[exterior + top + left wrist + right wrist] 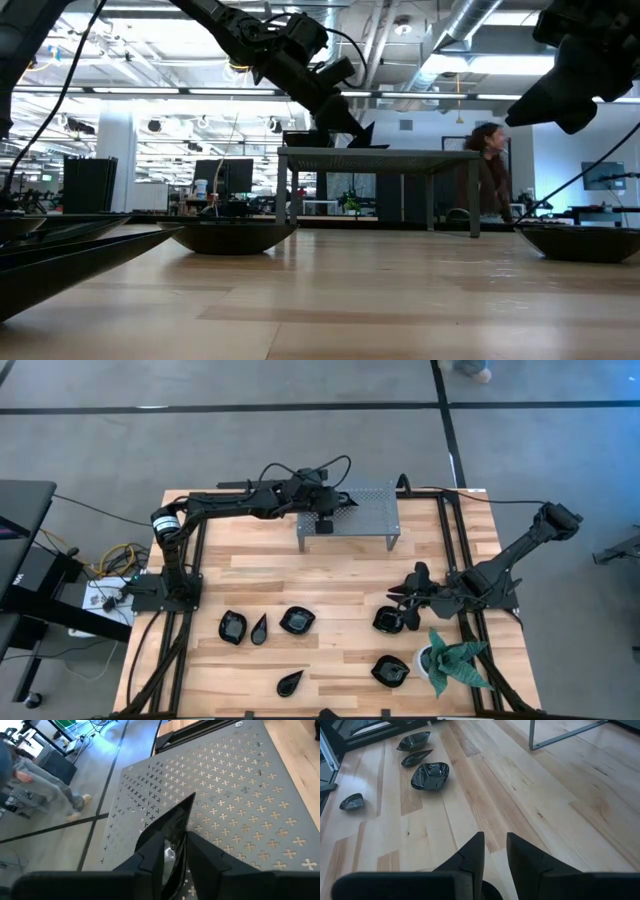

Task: Pick & Place Mini shaped plates
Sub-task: Stack the drop-shaped plate on top of the drop-shaped plate on the shelf

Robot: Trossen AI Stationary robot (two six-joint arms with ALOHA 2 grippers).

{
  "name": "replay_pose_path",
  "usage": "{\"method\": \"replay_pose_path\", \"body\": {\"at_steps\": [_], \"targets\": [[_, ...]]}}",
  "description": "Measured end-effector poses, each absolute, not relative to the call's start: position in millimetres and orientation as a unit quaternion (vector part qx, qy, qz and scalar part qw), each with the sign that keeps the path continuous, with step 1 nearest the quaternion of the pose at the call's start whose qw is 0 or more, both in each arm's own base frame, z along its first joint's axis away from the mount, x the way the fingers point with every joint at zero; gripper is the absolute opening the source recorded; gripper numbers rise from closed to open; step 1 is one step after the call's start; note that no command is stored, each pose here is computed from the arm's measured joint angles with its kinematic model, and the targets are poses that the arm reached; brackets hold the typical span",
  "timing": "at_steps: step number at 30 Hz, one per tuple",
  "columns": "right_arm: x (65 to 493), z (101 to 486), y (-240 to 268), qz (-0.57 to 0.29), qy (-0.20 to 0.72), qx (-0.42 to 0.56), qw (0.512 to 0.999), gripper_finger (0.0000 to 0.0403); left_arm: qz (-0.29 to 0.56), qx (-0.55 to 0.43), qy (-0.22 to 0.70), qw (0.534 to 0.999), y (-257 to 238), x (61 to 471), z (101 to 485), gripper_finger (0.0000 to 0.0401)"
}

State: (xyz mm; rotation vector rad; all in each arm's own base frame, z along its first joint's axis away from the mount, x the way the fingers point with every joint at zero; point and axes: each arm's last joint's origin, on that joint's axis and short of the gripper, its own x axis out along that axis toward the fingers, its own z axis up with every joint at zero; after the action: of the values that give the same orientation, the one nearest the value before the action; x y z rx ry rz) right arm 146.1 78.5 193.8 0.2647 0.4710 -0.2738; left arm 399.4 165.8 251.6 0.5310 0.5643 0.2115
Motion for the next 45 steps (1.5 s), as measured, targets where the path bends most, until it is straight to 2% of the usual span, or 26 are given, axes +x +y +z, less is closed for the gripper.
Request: {"method": "replay_pose_path", "body": {"at_steps": [9,20,25,29,33,38,41,45], "targets": [[146.5,194.6,78.7,-0.129,0.231,0.113,0.958,0.0077,0.115,0.265,0.238,0.927,166.3,402.6,258.6,0.0109],[154.7,204.9,78.2,-0.110,0.189,0.071,0.973,0.0077,0.104,0.237,0.211,0.942,159.4,406.6,261.5,0.0112],[163.0,211.0,66.8,-0.141,0.163,0.032,0.976,0.0077,0.116,0.241,0.221,0.938,143.5,409.5,264.6,0.0113],[169.1,213.9,53.8,-0.180,0.148,0.039,0.972,0.0077,0.109,0.251,0.224,0.935,113.5,403.1,286.7,0.0113],[176.5,214.3,41.6,-0.219,0.131,0.080,0.964,0.0077,0.069,0.235,0.245,0.938,76.6,379.5,316.7,0.0113],[189.6,205.4,31.6,-0.243,0.139,0.099,0.955,0.0077,0.027,0.208,0.248,0.946,32.4,331.4,353.0,0.0113],[200.6,202.4,28.8,-0.224,0.136,0.082,0.961,0.0077,0.003,0.185,0.244,0.952,10.3,298.4,355.1,0.0113],[217.9,205.4,33.0,-0.145,0.098,0.051,0.983,0.0077,-0.021,0.142,0.239,0.960,-11.3,252.3,341.4,0.0113]]}}
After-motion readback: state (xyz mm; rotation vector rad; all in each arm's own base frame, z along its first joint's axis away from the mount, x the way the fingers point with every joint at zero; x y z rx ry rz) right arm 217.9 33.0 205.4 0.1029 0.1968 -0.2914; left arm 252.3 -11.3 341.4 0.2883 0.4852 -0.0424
